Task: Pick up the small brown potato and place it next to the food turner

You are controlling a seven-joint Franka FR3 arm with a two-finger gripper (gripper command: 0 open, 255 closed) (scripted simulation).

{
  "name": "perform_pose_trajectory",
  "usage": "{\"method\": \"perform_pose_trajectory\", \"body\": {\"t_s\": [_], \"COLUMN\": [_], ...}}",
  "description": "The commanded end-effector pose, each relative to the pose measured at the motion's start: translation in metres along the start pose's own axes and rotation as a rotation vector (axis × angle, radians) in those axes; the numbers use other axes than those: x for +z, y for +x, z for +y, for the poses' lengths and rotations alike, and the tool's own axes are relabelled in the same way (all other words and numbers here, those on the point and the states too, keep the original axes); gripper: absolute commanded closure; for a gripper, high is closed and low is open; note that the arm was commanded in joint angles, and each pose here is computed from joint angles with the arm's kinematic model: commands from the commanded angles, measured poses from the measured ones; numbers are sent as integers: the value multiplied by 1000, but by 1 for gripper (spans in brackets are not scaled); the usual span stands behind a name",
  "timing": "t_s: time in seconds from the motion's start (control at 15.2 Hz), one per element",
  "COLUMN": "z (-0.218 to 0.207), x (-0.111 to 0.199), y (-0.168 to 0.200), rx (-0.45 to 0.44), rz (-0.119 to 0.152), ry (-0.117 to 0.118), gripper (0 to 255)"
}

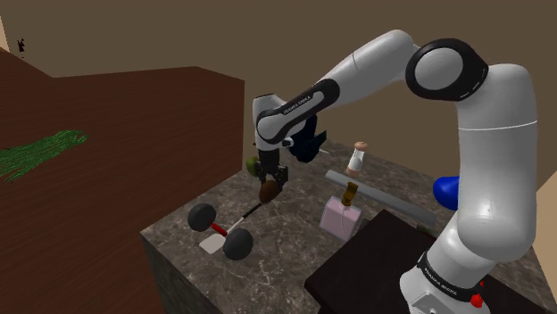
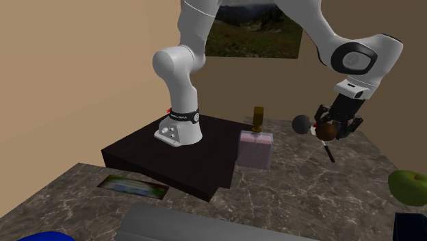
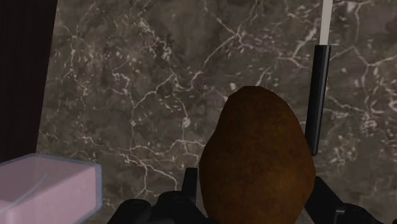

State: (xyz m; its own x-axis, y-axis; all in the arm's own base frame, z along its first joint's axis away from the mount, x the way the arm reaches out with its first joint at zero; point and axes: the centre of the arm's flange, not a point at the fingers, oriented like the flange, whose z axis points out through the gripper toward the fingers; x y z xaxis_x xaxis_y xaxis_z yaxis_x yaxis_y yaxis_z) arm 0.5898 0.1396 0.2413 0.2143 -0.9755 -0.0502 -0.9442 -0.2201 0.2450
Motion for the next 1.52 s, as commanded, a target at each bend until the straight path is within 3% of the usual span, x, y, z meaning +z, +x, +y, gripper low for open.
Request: {"method": "perform_pose_trajectory", "body": {"t_s": [0.0,0.79,1.32,1.39,1.45], "z": [-3,-19,-19,-19,-19], "x": [11,72,75,75,75], "y": [1,4,4,4,4], "rx": [0,0,0,0,0], "rz": [0,0,0,0,0], "ry": [1,1,1,1,1], "gripper": [255,255,255,0,0]}}
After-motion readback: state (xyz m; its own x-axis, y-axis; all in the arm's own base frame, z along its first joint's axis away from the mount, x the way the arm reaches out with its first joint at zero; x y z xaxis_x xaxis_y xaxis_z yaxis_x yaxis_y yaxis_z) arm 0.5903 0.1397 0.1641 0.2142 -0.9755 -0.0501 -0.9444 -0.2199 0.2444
